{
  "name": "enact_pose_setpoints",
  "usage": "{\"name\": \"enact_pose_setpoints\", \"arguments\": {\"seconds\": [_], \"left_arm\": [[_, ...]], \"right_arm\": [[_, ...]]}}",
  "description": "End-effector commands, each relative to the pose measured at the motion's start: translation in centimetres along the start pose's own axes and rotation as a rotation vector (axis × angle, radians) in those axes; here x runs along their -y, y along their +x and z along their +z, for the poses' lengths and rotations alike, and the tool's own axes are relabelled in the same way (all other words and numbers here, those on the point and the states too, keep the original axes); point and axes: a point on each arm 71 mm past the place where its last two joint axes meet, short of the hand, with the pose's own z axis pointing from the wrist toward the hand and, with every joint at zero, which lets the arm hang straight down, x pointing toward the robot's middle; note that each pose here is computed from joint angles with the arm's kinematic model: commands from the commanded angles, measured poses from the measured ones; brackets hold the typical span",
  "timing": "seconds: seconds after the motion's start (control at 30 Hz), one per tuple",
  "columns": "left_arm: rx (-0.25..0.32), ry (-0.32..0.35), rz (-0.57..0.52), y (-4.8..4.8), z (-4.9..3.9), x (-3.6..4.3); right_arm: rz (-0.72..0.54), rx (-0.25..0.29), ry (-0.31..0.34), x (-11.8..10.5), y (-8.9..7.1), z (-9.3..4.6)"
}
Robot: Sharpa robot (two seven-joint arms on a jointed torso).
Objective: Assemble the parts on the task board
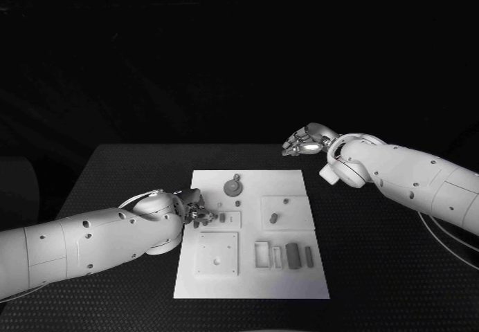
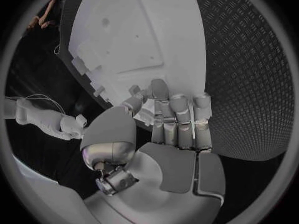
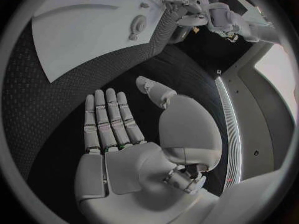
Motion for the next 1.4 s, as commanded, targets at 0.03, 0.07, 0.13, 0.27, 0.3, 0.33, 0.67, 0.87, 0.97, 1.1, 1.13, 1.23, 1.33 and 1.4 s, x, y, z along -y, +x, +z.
{"name": "enact_pose_setpoints", "arguments": {"seconds": [0.03, 0.07, 0.13, 0.27, 0.3, 0.33, 0.67, 0.87, 0.97, 1.1, 1.13, 1.23, 1.33, 1.4], "left_arm": [[-0.009, -0.008, 0.002, 0.19, 0.05, -0.21], [-0.005, -0.008, -0.001, 0.16, 0.05, -0.24], [0.000, -0.010, -0.004, 0.11, 0.07, -0.29], [0.012, -0.020, -0.012, 0.00, 0.05, -0.46], [0.016, -0.023, -0.015, -0.04, 0.04, -0.52], [0.017, -0.023, -0.015, -0.05, 0.04, -0.54], [0.050, -0.014, -0.060, -0.45, -0.08, -0.64], [0.072, 0.003, -0.119, -0.91, -0.27, -0.76], [0.090, 0.027, -0.187, -1.70, -0.21, -0.50], [0.115, 0.075, -0.267, -2.80, -0.17, -0.28], [0.129, 0.087, -0.287, -3.13, -0.16, -0.30], [0.165, 0.116, -0.359, -4.10, -0.06, -0.40], [0.207, 0.165, -0.418, -5.15, 0.19, -0.39], [0.220, 0.195, -0.428, -5.68, 0.40, -0.30]], "right_arm": [[0.001, -0.012, -0.010, -0.1, 0.1, 0.0], [0.001, -0.012, -0.010, -0.1, 0.1, 0.0], [0.001, -0.012, -0.010, -0.1, 0.1, 0.0], [0.001, -0.011, -0.011, -0.1, 0.1, 0.0], [0.001, -0.011, -0.011, -0.1, 0.1, 0.0], [0.001, -0.011, -0.011, -0.1, 0.1, 0.0], [0.001, -0.012, -0.008, 0.0, 0.2, 0.0], [0.001, -0.011, -0.007, 0.1, 0.2, -0.1], [0.002, -0.012, -0.007, 0.1, 0.2, -0.1], [0.001, -0.010, -0.006, 0.2, 0.2, -0.1], [0.001, -0.010, -0.006, 0.2, 0.2, -0.1], [0.001, -0.008, -0.006, 0.2, 0.1, -0.1], [0.001, -0.006, -0.005, 0.2, 0.1, 0.0], [0.001, -0.004, -0.006, 0.2, 0.1, 0.0]]}}
